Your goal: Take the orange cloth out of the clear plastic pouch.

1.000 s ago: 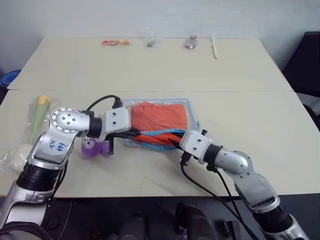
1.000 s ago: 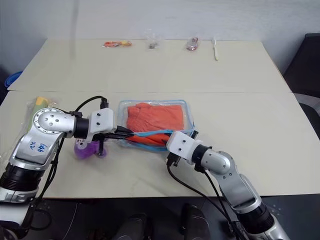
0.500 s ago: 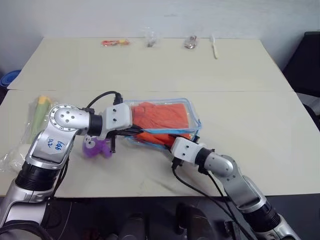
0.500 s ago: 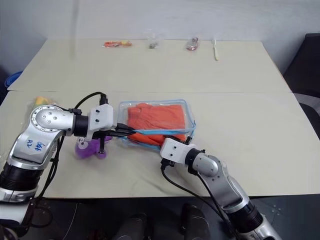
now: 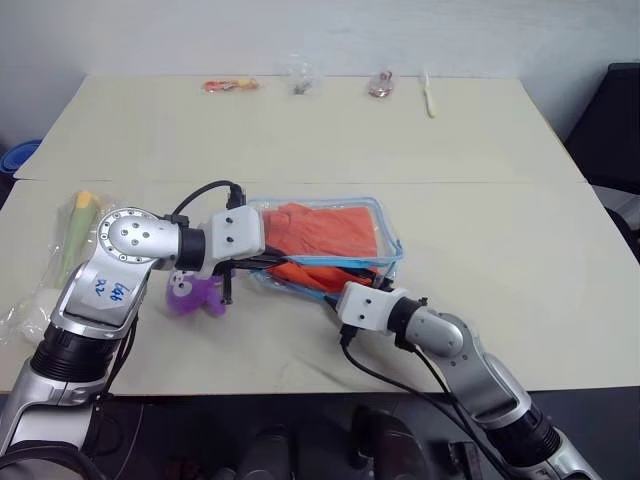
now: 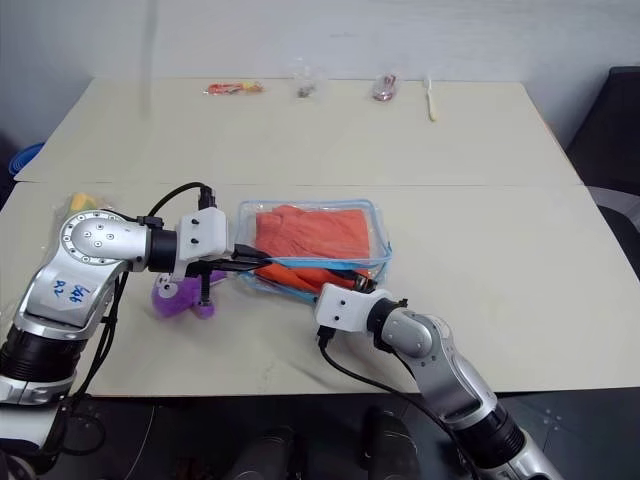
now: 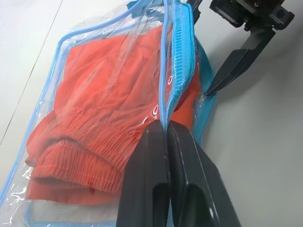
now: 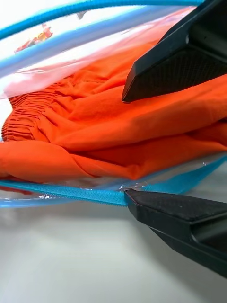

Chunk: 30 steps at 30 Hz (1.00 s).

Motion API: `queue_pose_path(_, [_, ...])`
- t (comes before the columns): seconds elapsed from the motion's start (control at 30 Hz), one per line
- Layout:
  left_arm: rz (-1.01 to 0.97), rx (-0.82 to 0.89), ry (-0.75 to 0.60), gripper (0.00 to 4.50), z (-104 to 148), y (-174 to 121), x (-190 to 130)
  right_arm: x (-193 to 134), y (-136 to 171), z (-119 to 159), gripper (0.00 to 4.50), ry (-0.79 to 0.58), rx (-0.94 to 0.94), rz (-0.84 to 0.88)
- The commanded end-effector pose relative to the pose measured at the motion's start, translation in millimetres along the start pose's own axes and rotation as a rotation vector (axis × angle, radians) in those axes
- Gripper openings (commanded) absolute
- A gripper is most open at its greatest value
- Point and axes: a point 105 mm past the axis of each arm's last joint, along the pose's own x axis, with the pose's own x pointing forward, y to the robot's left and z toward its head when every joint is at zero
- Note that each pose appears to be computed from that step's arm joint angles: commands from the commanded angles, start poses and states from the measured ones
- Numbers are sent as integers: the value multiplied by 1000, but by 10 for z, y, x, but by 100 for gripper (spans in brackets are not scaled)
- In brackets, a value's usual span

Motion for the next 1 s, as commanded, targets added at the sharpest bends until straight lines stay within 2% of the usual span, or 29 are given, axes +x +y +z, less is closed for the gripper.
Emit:
queue_pose_path(0.03, [24, 40, -26, 0, 101, 30, -36, 51, -40, 47, 300, -20, -16, -23])
queue_pose_path(0.27, [20, 40, -32, 0, 119, 17, -40, 218, -67, -74, 300, 28, -77, -42])
queue_pose_path(0.43, [20, 38, -30, 0, 112, 14, -41, 341, -168, -56, 300, 45, -132, -83])
queue_pose_path(0.77, [21, 48, -26, 0, 84, 3, -20, 330, -334, 55, 300, 17, 12, -134])
queue_pose_path(1.0, [24, 50, -24, 0, 53, -1, -2, 366, -366, 107, 300, 10, 7, -132])
